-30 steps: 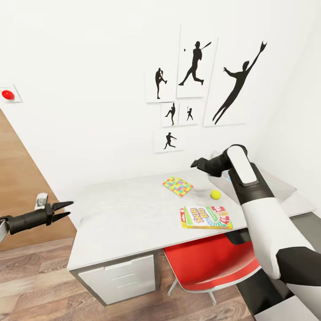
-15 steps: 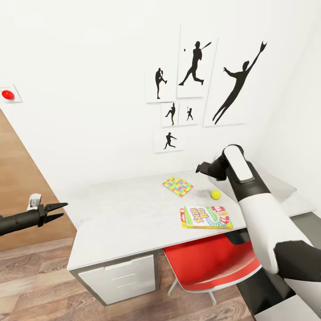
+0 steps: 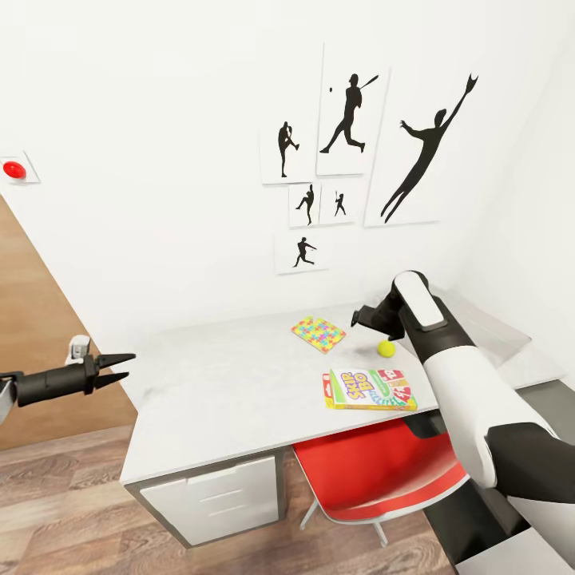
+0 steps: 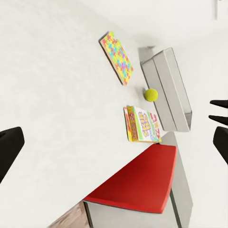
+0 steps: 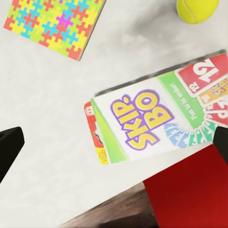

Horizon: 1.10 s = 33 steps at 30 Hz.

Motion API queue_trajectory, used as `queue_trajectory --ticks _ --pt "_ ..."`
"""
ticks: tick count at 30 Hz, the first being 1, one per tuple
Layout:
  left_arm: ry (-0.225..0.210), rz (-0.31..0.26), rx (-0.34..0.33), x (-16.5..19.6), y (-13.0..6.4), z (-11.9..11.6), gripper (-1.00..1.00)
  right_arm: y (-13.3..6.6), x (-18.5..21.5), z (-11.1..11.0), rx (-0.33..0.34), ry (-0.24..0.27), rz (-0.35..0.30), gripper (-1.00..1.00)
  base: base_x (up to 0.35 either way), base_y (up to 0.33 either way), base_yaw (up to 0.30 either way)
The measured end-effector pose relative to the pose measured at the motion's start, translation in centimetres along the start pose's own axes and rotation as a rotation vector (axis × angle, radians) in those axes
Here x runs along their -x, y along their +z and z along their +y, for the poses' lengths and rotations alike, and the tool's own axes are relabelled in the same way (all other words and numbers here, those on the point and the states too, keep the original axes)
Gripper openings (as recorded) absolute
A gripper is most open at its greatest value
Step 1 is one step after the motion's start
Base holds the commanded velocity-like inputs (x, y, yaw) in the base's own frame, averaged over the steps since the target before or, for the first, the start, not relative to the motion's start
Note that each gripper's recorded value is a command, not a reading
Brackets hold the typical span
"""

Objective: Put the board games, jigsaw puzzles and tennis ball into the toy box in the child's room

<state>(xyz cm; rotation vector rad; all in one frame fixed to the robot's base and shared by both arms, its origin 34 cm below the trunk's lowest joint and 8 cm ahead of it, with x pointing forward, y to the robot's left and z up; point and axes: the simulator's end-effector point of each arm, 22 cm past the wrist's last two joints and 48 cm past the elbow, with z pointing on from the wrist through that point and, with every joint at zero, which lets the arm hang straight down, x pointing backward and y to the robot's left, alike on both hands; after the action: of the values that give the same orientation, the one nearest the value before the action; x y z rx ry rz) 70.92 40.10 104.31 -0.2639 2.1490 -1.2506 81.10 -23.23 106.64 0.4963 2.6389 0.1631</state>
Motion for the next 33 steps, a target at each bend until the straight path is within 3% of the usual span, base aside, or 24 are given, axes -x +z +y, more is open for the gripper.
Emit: queue_trajectory --ticks 13,26,33 --pt "-0.01 0.015 -0.067 -1.0 -0.2 -1.0 1.0 0.4 -0.2 -0.6 -0.006 0.004 0.01 1.0 0.0 0.0 0.0" --pt "-0.028 0.018 -0.14 -1.9 -4.8 -1.3 1.0 0.4 0.0 -1.2 -0.011 0.007 0.004 1.0 0.0 0.0 0.0" --pt "-0.024 0.035 -0.116 -2.3 -5.4 -0.8 1.0 0.3 0.0 -1.3 -0.011 0.01 0.002 1.0 0.0 0.0 0.0"
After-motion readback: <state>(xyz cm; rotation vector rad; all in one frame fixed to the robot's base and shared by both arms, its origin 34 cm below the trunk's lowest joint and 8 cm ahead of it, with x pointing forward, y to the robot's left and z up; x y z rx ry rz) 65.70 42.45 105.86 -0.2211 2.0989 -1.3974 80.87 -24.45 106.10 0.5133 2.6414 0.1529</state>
